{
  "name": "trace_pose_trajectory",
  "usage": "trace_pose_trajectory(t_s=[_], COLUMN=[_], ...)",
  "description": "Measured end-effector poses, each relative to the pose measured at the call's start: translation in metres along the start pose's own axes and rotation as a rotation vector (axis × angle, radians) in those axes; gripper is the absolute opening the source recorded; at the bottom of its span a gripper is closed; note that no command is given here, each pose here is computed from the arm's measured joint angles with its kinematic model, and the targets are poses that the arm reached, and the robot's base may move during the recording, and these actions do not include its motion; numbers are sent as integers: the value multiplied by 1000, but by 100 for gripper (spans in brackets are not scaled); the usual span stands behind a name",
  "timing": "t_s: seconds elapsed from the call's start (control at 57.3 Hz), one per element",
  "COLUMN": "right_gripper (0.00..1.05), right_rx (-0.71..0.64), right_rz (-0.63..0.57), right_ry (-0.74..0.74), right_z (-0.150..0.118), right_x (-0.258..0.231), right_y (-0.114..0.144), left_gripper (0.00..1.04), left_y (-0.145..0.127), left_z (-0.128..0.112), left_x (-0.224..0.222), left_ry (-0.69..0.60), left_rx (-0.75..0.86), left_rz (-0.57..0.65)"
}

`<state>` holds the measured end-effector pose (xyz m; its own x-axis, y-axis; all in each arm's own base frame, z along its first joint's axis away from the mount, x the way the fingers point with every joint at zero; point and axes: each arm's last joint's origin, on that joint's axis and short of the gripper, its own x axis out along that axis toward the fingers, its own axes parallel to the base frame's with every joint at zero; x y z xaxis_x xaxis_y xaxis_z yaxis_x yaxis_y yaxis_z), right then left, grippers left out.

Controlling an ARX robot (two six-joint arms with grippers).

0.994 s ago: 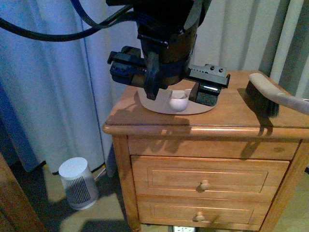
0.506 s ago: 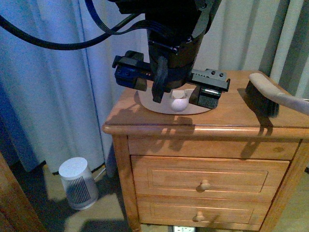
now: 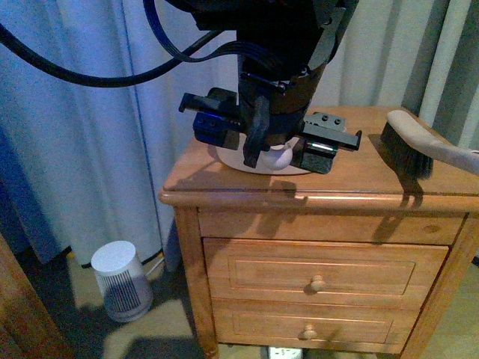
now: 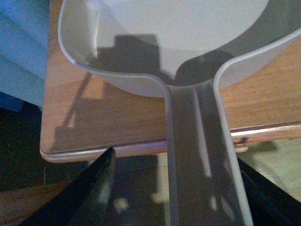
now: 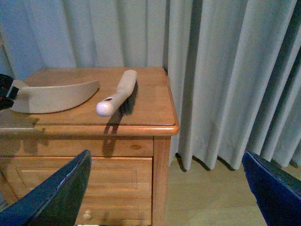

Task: Clean up trash

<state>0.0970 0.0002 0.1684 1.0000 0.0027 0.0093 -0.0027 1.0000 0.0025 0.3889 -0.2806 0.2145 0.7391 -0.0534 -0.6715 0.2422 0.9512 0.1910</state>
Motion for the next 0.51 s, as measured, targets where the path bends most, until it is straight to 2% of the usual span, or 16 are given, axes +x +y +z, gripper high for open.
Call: trace_pose_trajectory(t_s=[0.174,0.506], right_gripper=[97,97], right_rx=[0,0], right_rz=[0,0], right_ry=[0,0], right_z=[0,0], right_x=[0,0], right_y=[0,0], left_gripper=[31,30], left_y=[0,2], left_z=[0,-1], left_x=[0,0], left_ry=[2,-22], left_rx=[-3,-16], left_rz=[0,-5])
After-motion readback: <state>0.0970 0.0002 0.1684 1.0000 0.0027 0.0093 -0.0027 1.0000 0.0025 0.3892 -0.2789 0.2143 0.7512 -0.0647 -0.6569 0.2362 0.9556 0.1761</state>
